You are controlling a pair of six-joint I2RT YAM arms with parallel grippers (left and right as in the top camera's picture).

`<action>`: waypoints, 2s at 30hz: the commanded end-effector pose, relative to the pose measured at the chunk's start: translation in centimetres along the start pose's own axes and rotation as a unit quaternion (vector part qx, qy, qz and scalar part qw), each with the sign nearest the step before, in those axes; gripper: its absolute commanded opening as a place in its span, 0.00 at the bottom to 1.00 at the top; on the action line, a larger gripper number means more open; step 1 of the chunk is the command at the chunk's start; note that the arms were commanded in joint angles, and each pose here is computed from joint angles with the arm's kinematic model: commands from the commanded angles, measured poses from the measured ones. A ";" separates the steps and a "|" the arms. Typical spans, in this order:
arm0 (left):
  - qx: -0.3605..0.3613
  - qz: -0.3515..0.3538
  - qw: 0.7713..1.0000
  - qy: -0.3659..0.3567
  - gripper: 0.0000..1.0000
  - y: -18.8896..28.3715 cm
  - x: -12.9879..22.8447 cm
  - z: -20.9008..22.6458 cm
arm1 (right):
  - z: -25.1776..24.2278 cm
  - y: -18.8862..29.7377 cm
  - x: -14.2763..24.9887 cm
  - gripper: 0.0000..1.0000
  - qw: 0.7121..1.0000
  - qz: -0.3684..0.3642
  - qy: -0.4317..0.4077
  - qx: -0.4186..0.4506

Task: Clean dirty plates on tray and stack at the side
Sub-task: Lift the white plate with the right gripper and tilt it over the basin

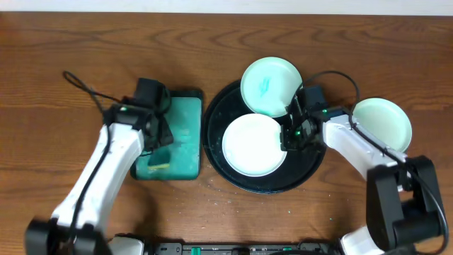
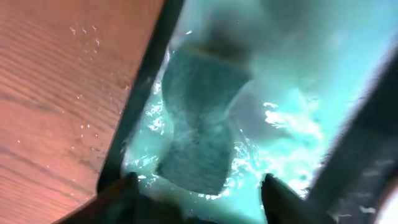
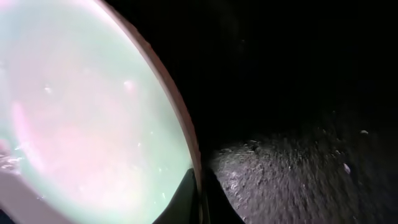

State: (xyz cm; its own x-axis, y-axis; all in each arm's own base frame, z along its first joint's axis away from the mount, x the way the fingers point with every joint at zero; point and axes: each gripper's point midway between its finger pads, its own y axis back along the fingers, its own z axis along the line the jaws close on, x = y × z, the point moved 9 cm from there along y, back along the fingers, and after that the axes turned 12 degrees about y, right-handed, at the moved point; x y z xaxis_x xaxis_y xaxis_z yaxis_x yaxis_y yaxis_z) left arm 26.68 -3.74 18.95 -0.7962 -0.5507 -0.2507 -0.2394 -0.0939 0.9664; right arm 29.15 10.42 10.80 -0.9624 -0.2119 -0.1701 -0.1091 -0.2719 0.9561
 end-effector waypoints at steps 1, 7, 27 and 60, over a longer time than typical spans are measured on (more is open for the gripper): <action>0.068 -0.068 0.995 0.009 0.71 5.1 -1.0 0.1 | 3.3 6.0 -2.6 0.01 0.990 -0.109 0.081 0.029; 0.154 -0.143 0.977 0.022 0.73 11.0 0.2 2.0 | 10.0 11.2 -4.5 0.01 0.950 -0.240 0.190 0.058; 0.243 -0.239 0.939 0.038 0.79 17.9 5.0 7.9 | 23.5 8.0 -7.3 0.01 0.798 -0.459 0.357 0.154; 0.242 -0.237 0.940 0.037 0.80 17.8 5.1 7.9 | 28.5 11.6 -2.7 0.01 0.702 -0.497 0.406 0.310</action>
State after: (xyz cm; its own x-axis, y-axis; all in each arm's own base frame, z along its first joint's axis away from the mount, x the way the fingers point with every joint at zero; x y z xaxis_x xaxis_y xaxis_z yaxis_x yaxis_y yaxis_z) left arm 14.05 -1.65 34.00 -0.5041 -0.6053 -0.6160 -0.7893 0.0333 0.6131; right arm 23.57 34.98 27.78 0.0958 -0.7595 -0.6435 -0.9473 -0.2680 0.1753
